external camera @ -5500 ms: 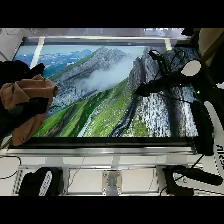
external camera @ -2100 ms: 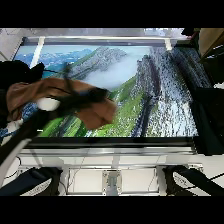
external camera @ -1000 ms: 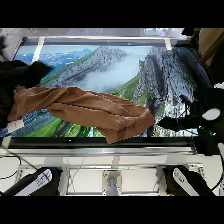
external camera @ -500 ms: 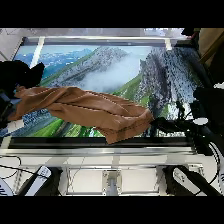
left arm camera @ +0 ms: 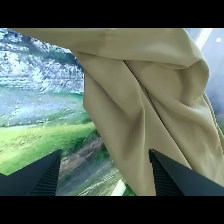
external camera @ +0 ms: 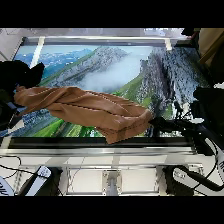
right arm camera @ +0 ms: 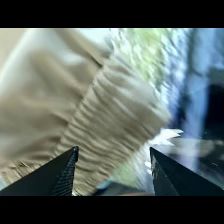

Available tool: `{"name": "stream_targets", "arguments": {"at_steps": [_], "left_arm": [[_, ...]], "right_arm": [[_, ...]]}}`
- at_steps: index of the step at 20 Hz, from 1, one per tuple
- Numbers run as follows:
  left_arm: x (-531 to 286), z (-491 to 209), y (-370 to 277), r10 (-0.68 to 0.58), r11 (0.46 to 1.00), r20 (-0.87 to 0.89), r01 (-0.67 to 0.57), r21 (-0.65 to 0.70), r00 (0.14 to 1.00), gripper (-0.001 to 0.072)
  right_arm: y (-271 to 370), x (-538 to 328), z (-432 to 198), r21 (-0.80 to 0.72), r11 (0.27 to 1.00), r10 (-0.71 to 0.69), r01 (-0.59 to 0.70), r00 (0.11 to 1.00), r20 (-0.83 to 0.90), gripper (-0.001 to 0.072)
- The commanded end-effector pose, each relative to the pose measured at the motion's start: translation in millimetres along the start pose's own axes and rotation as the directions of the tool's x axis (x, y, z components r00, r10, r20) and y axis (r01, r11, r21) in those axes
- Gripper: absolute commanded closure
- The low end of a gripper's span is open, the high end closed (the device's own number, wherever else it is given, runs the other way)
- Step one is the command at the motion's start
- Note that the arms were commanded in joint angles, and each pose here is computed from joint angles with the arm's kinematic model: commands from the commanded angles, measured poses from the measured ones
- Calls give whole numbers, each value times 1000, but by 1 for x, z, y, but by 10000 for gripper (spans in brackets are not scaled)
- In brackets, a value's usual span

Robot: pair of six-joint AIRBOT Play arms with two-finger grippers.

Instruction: Fold the clothes and pants, and hang the long-sleeved shirts on hangers.

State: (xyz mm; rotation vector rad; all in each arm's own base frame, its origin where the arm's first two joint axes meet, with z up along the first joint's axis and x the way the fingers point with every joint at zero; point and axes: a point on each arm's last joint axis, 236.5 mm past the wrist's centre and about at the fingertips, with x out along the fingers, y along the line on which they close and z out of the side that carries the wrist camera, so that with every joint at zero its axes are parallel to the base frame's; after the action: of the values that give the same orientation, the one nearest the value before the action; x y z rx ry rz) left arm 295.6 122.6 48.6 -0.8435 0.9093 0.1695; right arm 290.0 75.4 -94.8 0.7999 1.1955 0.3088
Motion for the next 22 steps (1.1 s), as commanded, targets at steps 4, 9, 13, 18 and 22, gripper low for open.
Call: {"name": "stream_targets", "arguments": {"at_steps": [4,9,13,18,22], "left_arm": [[1,0,1,1,1000,2,-1,-5,1000,57],[1,0,1,1,1000,1,-1,-5,1000,58],[1,-1,1,1,1000,1,-1,-8,1000,67],[1,0,1,1,1000,2,-1,-16,1000,66],[1,0,1,0,1000,2,0,-19,1000,66]], "right_arm": [[20,20,28,12,991,134,-136,985,106,261],[46,12,62,-82,979,199,-186,961,192,668],[87,-31,138,-197,959,258,-203,913,316,667],[84,-127,253,-196,980,104,18,798,594,669],[76,-178,308,-145,971,-24,189,684,729,669]]}}
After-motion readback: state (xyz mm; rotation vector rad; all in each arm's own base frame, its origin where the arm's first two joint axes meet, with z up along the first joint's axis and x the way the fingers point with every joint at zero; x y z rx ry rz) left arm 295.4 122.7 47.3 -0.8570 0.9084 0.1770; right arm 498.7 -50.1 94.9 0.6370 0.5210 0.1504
